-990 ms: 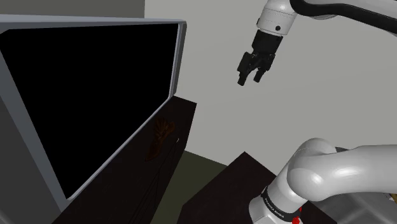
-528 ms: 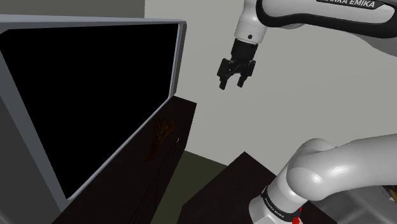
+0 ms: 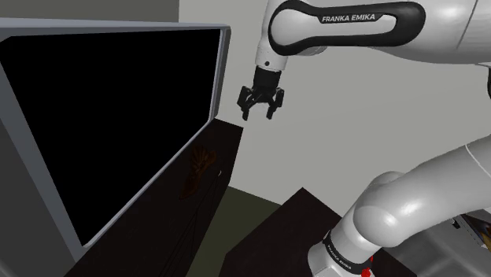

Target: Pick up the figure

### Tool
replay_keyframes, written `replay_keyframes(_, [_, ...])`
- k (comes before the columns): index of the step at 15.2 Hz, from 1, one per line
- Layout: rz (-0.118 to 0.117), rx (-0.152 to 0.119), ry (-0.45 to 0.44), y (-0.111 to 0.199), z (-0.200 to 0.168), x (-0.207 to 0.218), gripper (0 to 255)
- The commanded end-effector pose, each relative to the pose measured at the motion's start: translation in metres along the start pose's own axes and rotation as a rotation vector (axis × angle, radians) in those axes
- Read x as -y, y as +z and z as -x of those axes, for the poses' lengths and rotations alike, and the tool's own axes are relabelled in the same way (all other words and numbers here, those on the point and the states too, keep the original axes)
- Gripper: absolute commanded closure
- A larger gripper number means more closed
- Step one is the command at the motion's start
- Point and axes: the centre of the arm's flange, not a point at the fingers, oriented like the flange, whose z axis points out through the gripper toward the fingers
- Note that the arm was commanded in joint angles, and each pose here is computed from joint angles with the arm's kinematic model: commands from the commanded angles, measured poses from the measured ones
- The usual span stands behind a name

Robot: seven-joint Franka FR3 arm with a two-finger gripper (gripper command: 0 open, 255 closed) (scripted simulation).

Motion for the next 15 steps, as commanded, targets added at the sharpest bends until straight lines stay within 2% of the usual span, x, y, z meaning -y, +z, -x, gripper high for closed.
replay_keyframes(1, [-0.006, 0.015, 0.034, 0.015, -0.022, 0.012, 0])
replay_keyframes(15, [-0.039, 0.120, 0.259, 0.137, -0.163, 0.067, 0])
